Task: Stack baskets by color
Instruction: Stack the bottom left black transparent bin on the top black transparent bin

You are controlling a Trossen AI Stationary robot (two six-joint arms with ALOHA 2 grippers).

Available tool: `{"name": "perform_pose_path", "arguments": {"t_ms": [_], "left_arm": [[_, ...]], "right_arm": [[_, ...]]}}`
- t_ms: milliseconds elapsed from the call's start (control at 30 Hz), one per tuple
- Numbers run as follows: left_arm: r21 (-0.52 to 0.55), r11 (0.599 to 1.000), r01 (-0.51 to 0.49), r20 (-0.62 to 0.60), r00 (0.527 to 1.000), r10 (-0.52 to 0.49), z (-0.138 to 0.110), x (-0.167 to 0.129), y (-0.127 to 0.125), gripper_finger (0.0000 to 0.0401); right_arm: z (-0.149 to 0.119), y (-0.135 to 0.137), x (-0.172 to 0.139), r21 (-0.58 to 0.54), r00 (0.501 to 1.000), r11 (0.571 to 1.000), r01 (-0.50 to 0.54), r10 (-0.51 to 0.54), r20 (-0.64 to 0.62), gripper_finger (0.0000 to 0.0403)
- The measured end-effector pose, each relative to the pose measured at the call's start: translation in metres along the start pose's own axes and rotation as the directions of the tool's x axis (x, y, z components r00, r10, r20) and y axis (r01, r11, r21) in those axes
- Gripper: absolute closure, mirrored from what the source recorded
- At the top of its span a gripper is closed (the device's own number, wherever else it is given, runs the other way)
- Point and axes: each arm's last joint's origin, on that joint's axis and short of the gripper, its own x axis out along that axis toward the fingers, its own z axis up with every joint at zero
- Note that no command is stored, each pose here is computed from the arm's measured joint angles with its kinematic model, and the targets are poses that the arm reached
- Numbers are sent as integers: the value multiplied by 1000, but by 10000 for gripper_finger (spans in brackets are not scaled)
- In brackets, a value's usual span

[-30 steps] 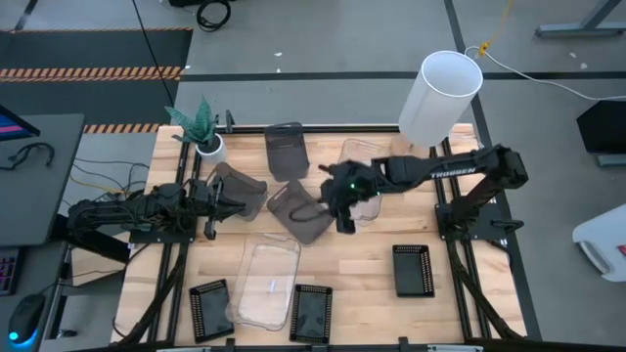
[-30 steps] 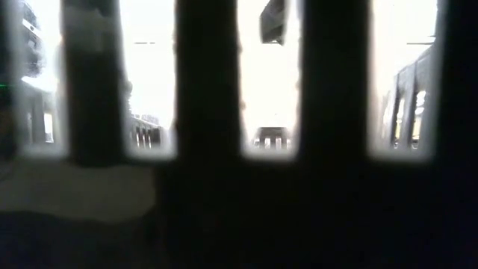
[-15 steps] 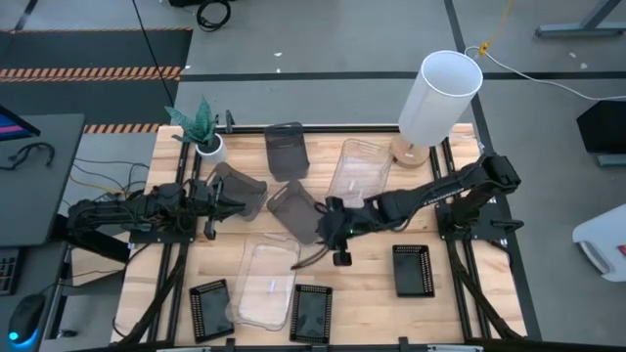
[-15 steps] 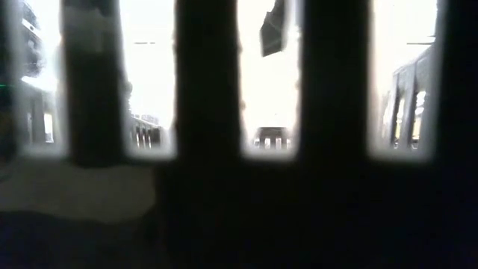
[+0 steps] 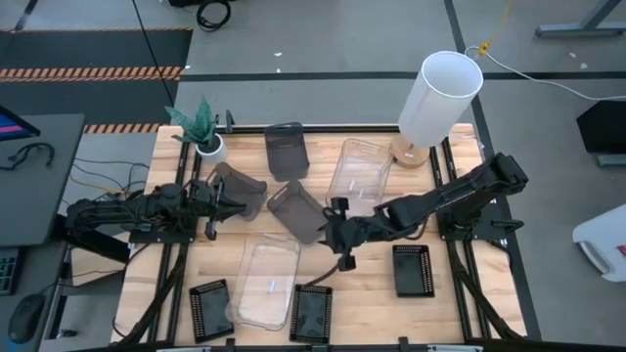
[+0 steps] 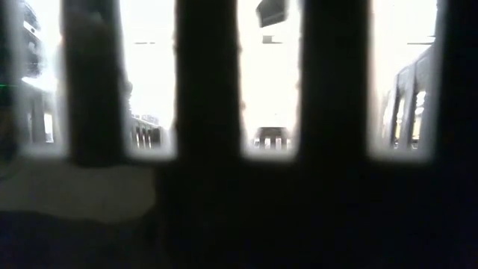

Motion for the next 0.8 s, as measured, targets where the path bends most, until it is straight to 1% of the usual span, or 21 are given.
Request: {"name": "perform_pose_path", "arguments": {"t_ms": [67, 167, 200, 267, 367, 433, 500, 600, 667, 733, 800], "left_arm": [[34, 999, -1, 0, 1000, 0, 0, 0, 0, 368], [164, 986, -3, 13, 1000, 1, 1, 0, 0, 365], [186, 982, -4, 15, 1000, 1, 1, 0, 0, 365], [181, 983, -4, 15, 1000, 1, 1, 0, 0, 367], [82, 997, -2, 21, 1000, 0, 2, 0, 0, 372], [17, 1000, 2, 45, 999, -3, 4, 0, -1, 373], [-87, 996, 11, 77, 997, -4, 7, 0, -1, 372], [-252, 968, -23, 133, 989, 58, 12, -1, 0, 370], [-329, 943, -43, 146, 985, 96, 13, -1, 1, 373], [-372, 927, -45, 143, 984, 105, 14, -1, 2, 380], [-391, 919, -42, 139, 985, 104, 17, -1, 1, 387]], "right_arm": [[1, -3, -8, 7, 1000, 1000, 0, -1, 18, 268], [-6, -8, -24, 21, 999, 1000, 0, -1, 49, 273], [-11, -10, -28, 29, 998, 1000, -1, -1, 61, 274], [-23, -14, -37, 44, 995, 999, -2, -2, 101, 276], [-41, -22, -52, 85, 983, 996, 1, -17, 185, 277], [-53, -28, -63, 120, 971, 993, 1, -30, 238, 277], [-64, -33, -74, 150, 961, 989, 2, -44, 272, 277], [-80, -40, -87, 181, 947, 984, 6, -64, 315, 277], [-89, -44, -95, 193, 937, 981, 8, -75, 340, 277], [-99, -47, -101, 195, 929, 981, 11, -82, 360, 277], [-108, -48, -107, 185, 917, 983, 5, -79, 392, 277]]}}
